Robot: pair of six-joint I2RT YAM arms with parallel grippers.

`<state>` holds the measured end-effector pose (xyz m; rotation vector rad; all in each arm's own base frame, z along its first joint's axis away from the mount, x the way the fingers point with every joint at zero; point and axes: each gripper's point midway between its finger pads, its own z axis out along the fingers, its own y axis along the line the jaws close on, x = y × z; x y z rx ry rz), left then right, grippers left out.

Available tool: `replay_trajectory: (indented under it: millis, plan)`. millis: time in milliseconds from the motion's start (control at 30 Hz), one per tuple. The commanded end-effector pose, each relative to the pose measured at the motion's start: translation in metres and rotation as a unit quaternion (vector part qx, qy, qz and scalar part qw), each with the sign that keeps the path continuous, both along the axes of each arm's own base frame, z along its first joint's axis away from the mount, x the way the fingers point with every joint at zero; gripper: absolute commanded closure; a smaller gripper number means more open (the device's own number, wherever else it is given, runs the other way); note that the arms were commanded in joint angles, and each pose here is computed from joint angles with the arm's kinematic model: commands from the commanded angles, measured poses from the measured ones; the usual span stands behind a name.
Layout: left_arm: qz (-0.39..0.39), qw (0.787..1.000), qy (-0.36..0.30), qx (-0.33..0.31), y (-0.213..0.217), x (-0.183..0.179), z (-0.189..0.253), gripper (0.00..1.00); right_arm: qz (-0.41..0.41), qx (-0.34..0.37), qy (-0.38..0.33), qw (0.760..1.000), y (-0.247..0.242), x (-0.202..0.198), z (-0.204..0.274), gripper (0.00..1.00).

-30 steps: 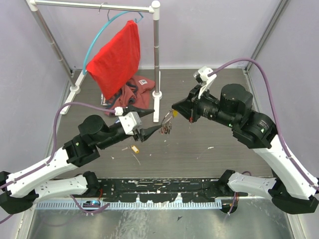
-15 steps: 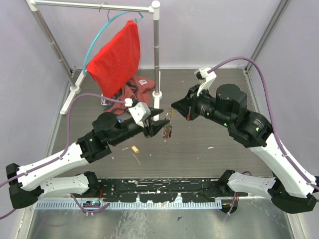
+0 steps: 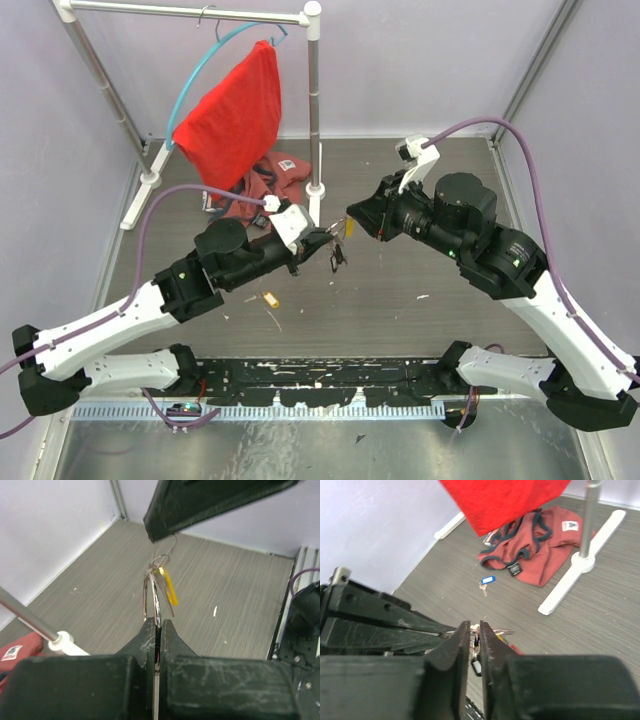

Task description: Put the keys on the keyring

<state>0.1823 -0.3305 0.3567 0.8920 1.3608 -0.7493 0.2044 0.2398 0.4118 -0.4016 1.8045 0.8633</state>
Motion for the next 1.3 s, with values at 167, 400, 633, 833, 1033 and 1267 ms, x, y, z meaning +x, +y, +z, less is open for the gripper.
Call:
replay_trajectory:
  millis: [167, 400, 633, 833, 1033, 1267]
  plan:
    - [0.0, 0.989, -0.019, 0.144, 0.036, -0.007, -0.009, 1.0, -0.201, -0.025, -0.027, 0.979, -0.066, 0.036, 0.006, 0.6]
    - [0.0, 0.98, -0.011, 0.198, 0.048, -0.009, -0.014, 1.0, -0.206, -0.036, -0.032, 0.977, -0.071, 0.036, 0.0, 0.56]
    - [-0.026, 0.986, 0.009, 0.164, 0.037, -0.013, -0.011, 1.0, -0.209, -0.038, -0.04, 0.976, -0.077, 0.033, 0.001, 0.4]
    - [-0.032, 0.989, 0.056, 0.132, 0.027, -0.005, -0.025, 1.0, -0.244, -0.01, -0.063, 0.968, -0.099, 0.027, 0.011, 0.09]
    - [-0.051, 0.986, 0.114, 0.107, -0.006, -0.002, -0.049, 0.92, -0.294, 0.017, -0.072, 0.953, -0.128, 0.019, 0.014, 0.0]
    - [-0.115, 0.971, 0.191, 0.089, -0.052, -0.009, -0.087, 1.0, -0.32, 0.019, -0.066, 0.945, -0.147, 0.012, 0.007, 0.0]
